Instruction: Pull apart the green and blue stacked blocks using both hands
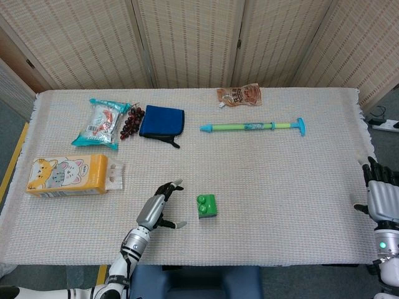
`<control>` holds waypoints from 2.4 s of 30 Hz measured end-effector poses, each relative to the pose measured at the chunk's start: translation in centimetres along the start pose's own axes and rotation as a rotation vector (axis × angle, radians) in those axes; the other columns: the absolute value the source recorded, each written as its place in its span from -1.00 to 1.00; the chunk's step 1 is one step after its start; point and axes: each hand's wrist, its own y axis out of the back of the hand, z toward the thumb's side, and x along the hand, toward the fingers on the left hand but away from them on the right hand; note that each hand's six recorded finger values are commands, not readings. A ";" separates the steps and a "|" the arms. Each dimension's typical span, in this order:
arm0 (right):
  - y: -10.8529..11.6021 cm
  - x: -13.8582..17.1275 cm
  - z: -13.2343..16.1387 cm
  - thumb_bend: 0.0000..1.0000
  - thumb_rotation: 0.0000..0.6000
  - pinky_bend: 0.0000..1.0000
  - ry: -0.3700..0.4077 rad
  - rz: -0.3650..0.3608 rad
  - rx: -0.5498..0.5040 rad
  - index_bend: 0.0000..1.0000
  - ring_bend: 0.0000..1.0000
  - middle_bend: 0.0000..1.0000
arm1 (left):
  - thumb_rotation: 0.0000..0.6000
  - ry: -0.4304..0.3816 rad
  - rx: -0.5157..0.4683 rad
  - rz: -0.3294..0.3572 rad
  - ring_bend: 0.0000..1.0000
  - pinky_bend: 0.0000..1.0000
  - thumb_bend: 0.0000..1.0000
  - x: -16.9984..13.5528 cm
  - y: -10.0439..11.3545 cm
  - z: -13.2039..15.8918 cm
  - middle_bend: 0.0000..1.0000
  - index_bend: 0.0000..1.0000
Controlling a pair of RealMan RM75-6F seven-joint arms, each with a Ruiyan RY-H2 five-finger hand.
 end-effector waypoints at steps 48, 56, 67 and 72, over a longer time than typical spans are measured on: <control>-0.3 -0.4 -0.3 -0.21 1.00 -1.00 0.020 0.058 -0.048 -1.00 -1.00 -1.00 | 1.00 -0.074 -0.015 0.047 -0.73 -1.00 -0.55 5.4 -4.8 -0.3 0.02 -0.49; -0.5 -0.5 -0.3 -0.21 1.00 -1.00 0.020 0.061 -0.045 -1.00 -1.00 -1.00 | 1.00 -0.062 -0.017 0.085 -0.57 -1.00 -0.10 5.4 -4.5 -0.6 0.33 -0.28; -1.5 -0.9 0.3 -0.20 1.00 -1.00 0.034 0.089 -0.023 -1.00 -1.00 -1.00 | 1.00 -0.057 -0.052 0.115 -0.38 -1.00 0.13 5.0 -3.5 -0.7 0.57 -0.03; -2.6 -1.8 1.1 -0.20 1.00 -1.00 0.062 0.140 -0.029 -1.00 -1.00 -1.00 | 1.00 -0.076 -0.067 0.116 -0.36 -1.00 0.13 4.5 -2.6 -0.2 0.60 0.00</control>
